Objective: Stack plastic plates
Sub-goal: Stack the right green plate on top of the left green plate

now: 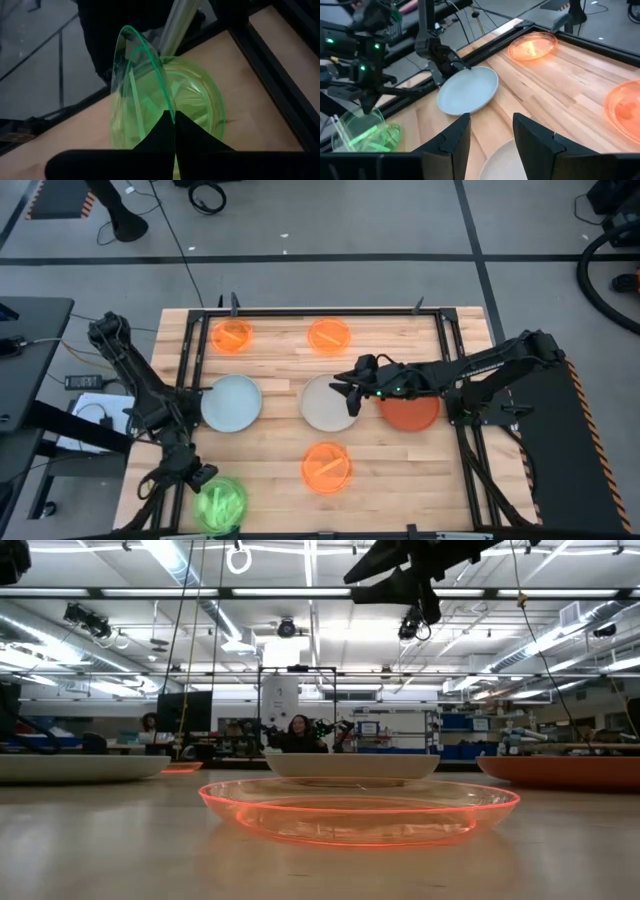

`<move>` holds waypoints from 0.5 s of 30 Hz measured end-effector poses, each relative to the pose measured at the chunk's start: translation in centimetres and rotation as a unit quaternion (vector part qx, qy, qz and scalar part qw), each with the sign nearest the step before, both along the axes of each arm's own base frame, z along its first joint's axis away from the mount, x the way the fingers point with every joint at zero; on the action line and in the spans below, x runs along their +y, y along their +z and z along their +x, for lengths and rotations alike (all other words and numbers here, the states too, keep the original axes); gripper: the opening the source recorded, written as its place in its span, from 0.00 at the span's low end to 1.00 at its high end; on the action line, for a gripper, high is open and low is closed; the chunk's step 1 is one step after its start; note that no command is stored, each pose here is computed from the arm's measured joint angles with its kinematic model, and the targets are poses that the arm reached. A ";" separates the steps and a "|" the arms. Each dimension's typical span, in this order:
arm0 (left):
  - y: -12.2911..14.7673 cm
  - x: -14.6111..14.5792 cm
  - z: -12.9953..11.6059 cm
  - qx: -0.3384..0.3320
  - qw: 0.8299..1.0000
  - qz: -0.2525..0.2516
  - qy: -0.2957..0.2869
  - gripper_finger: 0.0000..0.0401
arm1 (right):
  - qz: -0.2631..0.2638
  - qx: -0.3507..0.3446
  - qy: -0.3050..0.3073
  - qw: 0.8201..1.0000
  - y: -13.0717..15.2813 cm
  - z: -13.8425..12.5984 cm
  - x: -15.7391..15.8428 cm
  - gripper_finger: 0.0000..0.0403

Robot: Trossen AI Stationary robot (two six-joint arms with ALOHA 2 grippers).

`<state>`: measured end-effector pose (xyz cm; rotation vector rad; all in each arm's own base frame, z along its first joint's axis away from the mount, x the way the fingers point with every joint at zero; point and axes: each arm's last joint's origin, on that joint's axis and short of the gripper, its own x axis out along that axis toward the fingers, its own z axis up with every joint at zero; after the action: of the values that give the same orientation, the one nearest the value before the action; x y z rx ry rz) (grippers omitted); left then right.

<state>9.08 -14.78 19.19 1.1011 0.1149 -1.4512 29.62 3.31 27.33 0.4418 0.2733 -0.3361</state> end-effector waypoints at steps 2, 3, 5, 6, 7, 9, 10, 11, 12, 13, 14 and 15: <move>0.0 0.0 0.0 0.002 1.000 -0.003 -0.003 0.01 | -0.001 0.003 0.000 1.000 -0.1 0.1 0.0 0.39; 0.1 -0.1 0.0 0.003 1.000 -0.008 -0.002 0.01 | -0.001 0.002 -0.001 1.000 -0.1 0.1 -0.1 0.39; -0.1 -0.3 0.2 0.013 1.000 -0.010 0.005 0.01 | -0.003 0.000 -0.003 1.000 0.0 0.0 -0.2 0.39; -0.2 -0.4 0.3 0.019 1.000 -0.009 0.010 0.01 | -0.004 -0.002 -0.003 1.000 0.1 0.0 -0.3 0.39; -0.4 -0.6 0.4 0.021 1.000 -0.010 0.013 0.01 | -0.003 -0.005 -0.003 1.000 0.2 -0.1 -0.3 0.39; -0.6 -1.0 0.7 0.022 1.000 -0.011 0.014 0.01 | -0.003 -0.012 -0.003 1.000 0.4 0.0 -0.3 0.39; -0.7 -1.1 0.8 0.027 0.999 -0.014 0.019 0.01 | -0.003 -0.013 -0.003 1.000 0.4 0.0 -0.3 0.39; -0.8 -1.3 0.9 0.035 0.999 -0.016 0.027 0.01 | -0.001 -0.013 0.000 1.000 0.4 0.0 -0.3 0.39; -0.9 -1.3 0.9 0.046 0.998 -0.017 0.035 0.01 | 0.000 -0.014 0.003 1.000 0.4 0.0 -0.2 0.39; -0.9 -1.3 0.9 0.063 0.997 -0.020 0.047 0.01 | 0.000 -0.015 0.004 1.000 0.4 0.0 -0.2 0.39; -1.0 -1.3 0.9 0.079 0.995 -0.023 0.059 0.01 | 0.000 -0.015 0.005 1.000 0.4 0.0 -0.2 0.39; -1.0 -1.3 0.8 0.095 0.993 -0.026 0.068 0.02 | -0.003 -0.014 0.006 1.000 0.5 0.0 -0.2 0.39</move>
<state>9.91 -16.08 18.21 0.8927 0.2808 -1.4253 29.62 3.08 27.78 0.4385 0.2468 -0.3186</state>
